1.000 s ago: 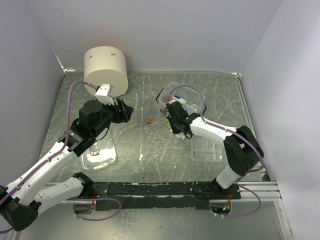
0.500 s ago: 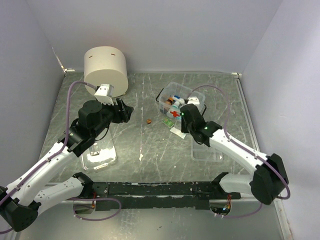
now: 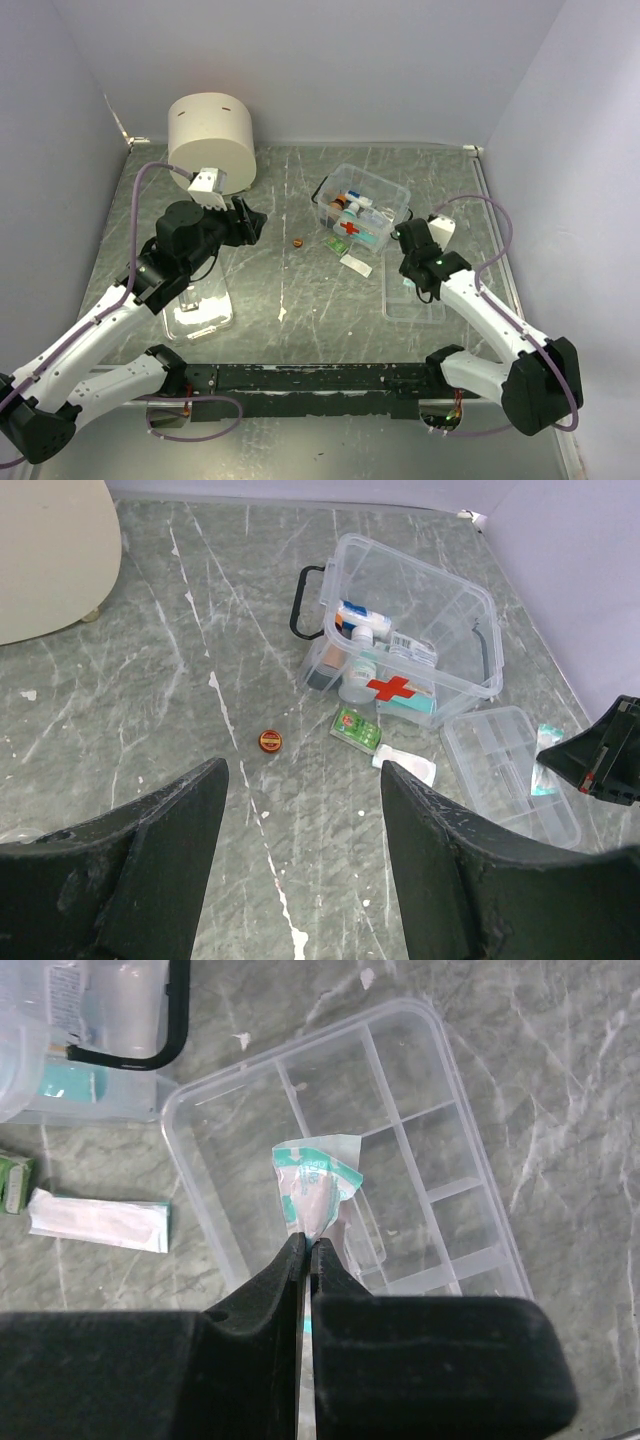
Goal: Organize the medicine kit
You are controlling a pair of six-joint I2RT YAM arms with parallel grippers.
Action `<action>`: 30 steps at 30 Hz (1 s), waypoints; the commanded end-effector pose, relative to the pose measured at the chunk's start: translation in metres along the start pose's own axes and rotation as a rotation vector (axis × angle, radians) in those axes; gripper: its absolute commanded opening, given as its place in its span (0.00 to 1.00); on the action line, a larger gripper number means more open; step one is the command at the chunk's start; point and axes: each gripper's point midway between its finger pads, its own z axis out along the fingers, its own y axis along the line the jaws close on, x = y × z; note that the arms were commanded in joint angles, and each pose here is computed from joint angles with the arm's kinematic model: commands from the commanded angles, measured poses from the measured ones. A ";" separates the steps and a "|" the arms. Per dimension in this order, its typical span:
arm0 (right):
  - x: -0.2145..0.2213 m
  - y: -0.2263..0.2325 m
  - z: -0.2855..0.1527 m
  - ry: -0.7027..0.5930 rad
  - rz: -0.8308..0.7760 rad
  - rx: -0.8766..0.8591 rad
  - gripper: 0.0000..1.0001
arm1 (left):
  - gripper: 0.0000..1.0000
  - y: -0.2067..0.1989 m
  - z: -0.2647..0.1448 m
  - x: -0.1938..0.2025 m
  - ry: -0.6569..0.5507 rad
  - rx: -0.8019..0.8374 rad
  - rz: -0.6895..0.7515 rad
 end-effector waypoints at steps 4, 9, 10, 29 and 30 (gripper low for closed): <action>-0.003 0.003 0.010 0.014 -0.067 -0.043 0.00 | 0.73 -0.002 -0.005 -0.010 -0.045 0.015 -0.014; 0.005 0.012 0.016 0.055 -0.122 -0.083 0.00 | 0.73 -0.003 -0.004 -0.009 -0.038 0.016 -0.015; 0.006 0.013 0.016 0.058 -0.124 -0.091 0.00 | 0.73 -0.003 -0.004 -0.009 -0.038 0.019 -0.015; 0.019 0.025 0.025 0.113 -0.179 -0.148 0.00 | 0.73 -0.003 -0.004 -0.009 -0.037 0.018 -0.017; 0.019 0.025 0.025 0.116 -0.178 -0.144 0.00 | 0.73 -0.003 -0.004 -0.008 -0.035 0.017 -0.017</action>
